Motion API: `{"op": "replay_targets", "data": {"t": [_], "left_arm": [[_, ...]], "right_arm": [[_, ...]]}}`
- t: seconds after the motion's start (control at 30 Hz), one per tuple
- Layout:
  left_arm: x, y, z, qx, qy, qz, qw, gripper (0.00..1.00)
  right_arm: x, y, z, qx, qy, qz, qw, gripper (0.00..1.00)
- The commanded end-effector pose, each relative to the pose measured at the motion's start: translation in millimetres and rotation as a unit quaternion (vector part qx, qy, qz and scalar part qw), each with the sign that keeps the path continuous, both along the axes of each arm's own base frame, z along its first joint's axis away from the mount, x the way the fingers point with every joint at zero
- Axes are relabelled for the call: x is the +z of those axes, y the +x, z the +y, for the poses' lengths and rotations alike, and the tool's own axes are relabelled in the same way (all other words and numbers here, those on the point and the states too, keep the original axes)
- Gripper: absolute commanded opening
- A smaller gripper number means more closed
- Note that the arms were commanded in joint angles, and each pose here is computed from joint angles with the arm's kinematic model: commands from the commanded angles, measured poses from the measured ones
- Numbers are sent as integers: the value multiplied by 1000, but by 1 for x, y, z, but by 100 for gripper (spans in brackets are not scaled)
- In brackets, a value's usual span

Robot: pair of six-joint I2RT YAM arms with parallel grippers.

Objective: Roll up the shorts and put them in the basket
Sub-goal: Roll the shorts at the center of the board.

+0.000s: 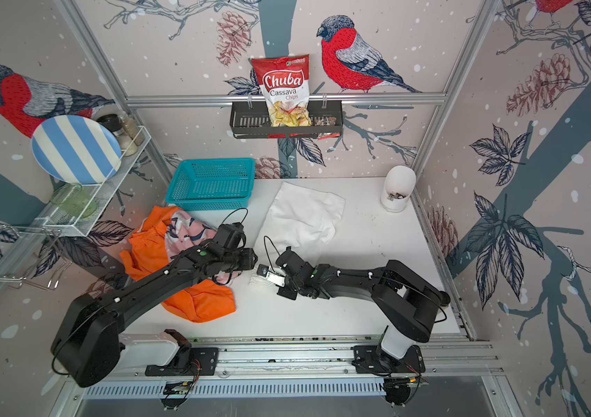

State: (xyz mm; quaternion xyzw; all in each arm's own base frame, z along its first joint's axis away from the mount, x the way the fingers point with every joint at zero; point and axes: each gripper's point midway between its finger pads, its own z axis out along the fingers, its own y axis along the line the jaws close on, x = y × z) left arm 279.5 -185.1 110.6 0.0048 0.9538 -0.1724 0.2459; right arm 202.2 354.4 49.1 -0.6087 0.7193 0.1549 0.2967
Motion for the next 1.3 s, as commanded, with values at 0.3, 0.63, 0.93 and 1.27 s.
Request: {"op": "replay_targets", "data": {"t": [0.3, 0.63, 0.93, 1.27], "left_arm": [[-8, -19, -13, -20, -48, 29, 998, 52], [-22, -4, -41, -36, -49, 43, 997, 54], [-67, 22, -22, 0, 22, 60, 998, 18], [-87, 24, -24, -13, 24, 77, 997, 16]], "right_arm": [[-11, 30, -18, -191, 108, 345, 912, 0], [-31, 38, -24, -249, 92, 443, 856, 0], [-31, 54, -40, -303, 73, 389, 867, 23], [24, 61, -39, -275, 38, 175, 944, 56]]}}
